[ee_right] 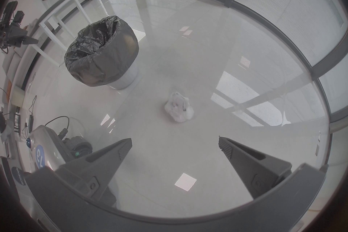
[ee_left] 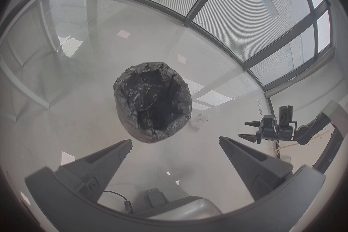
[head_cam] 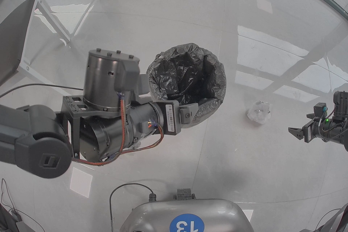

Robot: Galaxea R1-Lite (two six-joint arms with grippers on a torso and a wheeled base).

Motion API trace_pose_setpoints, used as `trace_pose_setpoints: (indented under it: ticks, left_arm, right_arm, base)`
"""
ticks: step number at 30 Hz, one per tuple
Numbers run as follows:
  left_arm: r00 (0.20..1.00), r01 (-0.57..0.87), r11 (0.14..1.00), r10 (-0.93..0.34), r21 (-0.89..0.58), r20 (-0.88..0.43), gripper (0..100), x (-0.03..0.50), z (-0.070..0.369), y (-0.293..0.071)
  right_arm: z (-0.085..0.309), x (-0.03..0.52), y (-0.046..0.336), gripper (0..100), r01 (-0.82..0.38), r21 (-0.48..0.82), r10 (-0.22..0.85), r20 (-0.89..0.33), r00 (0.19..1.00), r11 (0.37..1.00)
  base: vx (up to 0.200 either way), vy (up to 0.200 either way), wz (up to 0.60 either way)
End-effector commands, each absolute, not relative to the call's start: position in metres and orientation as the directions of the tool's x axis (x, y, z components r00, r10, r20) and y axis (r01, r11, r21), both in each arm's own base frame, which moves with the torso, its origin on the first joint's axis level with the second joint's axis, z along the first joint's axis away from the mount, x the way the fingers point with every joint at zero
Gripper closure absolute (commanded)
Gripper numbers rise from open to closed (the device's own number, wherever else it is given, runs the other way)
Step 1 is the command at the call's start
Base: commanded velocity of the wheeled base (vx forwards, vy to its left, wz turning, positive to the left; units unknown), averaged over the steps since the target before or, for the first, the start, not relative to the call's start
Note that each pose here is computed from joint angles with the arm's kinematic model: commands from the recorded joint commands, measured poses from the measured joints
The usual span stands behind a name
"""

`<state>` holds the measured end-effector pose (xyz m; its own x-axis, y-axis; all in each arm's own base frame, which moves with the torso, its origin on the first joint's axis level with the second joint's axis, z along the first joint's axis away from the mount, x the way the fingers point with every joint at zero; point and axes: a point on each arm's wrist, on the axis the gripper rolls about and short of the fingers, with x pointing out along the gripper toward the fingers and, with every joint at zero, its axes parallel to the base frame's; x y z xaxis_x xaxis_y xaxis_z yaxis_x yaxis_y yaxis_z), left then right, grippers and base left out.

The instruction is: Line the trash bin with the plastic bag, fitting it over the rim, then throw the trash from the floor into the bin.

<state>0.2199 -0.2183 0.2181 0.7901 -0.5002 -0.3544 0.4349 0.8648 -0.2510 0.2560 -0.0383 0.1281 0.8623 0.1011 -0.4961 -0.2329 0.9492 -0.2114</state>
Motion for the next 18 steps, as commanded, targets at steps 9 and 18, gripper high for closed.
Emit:
trace_pose_setpoints:
  ticks: [9,18]
  left_arm:
    - [0.8,0.422,0.871,-0.488,-0.25,-0.349,0,0.223,0.218,-0.217]
    - [0.808,0.406,0.88,-0.472,-0.249,-0.352,0,0.225,0.218,-0.212]
  right_arm:
    - [0.081,0.301,-0.03,0,-0.325,-0.162,0.179,-0.576,0.798,0.932]
    - [0.045,0.335,-0.029,0,-0.369,-0.163,0.203,-0.605,0.77,0.915]
  base:
    - [0.0,0.0,0.0]
    - [0.0,0.0,0.0]
